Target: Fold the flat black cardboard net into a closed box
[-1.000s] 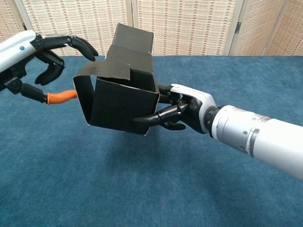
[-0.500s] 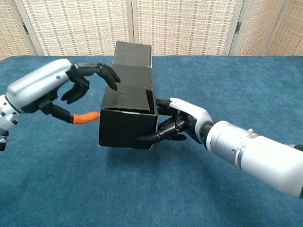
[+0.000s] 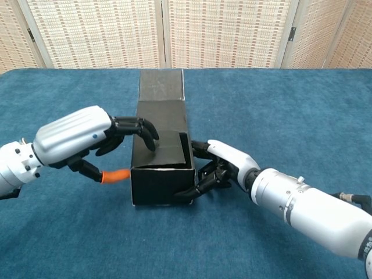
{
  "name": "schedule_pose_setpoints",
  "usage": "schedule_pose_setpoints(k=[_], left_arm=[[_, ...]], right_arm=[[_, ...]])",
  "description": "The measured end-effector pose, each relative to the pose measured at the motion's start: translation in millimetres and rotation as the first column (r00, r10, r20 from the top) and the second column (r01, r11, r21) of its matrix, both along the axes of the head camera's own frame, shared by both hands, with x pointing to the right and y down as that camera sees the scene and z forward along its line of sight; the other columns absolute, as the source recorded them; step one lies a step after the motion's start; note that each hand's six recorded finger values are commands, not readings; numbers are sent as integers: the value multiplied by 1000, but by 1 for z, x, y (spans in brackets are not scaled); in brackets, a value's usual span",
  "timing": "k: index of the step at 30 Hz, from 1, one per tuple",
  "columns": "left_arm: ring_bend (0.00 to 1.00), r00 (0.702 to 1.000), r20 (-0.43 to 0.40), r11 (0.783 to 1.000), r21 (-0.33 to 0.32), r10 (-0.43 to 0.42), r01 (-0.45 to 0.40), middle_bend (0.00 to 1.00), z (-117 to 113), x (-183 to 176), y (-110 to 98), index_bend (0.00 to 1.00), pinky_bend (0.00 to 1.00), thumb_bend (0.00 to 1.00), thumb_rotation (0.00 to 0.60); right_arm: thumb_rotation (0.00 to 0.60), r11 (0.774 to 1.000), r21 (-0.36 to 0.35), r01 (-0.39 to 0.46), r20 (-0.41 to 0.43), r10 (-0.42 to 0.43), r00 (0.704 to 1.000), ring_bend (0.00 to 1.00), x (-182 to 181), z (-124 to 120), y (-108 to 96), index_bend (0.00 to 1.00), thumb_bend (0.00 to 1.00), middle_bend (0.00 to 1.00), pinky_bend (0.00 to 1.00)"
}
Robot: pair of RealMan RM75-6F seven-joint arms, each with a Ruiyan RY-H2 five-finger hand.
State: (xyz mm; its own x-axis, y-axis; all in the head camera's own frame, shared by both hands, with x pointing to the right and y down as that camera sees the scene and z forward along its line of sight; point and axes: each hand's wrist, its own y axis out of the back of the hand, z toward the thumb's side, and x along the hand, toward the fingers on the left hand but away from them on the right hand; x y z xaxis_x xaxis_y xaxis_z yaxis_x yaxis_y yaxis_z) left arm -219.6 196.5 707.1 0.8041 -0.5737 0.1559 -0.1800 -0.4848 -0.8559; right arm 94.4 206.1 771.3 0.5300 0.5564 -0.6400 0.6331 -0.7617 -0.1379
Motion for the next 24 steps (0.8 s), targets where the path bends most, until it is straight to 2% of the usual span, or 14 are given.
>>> schedule_pose_setpoints(k=[14,24], left_arm=[[826,998,51,999,-1,38,-38,380,10,-13,11,404,839,315,600],[818,992,98,997,13,81,-82,403,12,-17,14,437,832,314,600]], right_arm=[[600,999,30,33,-3,-32,999,784,1,3,3,559,291,589,1000],[600,996,65,54,-9,-53,999,784,2,0,4,559,291,589,1000]])
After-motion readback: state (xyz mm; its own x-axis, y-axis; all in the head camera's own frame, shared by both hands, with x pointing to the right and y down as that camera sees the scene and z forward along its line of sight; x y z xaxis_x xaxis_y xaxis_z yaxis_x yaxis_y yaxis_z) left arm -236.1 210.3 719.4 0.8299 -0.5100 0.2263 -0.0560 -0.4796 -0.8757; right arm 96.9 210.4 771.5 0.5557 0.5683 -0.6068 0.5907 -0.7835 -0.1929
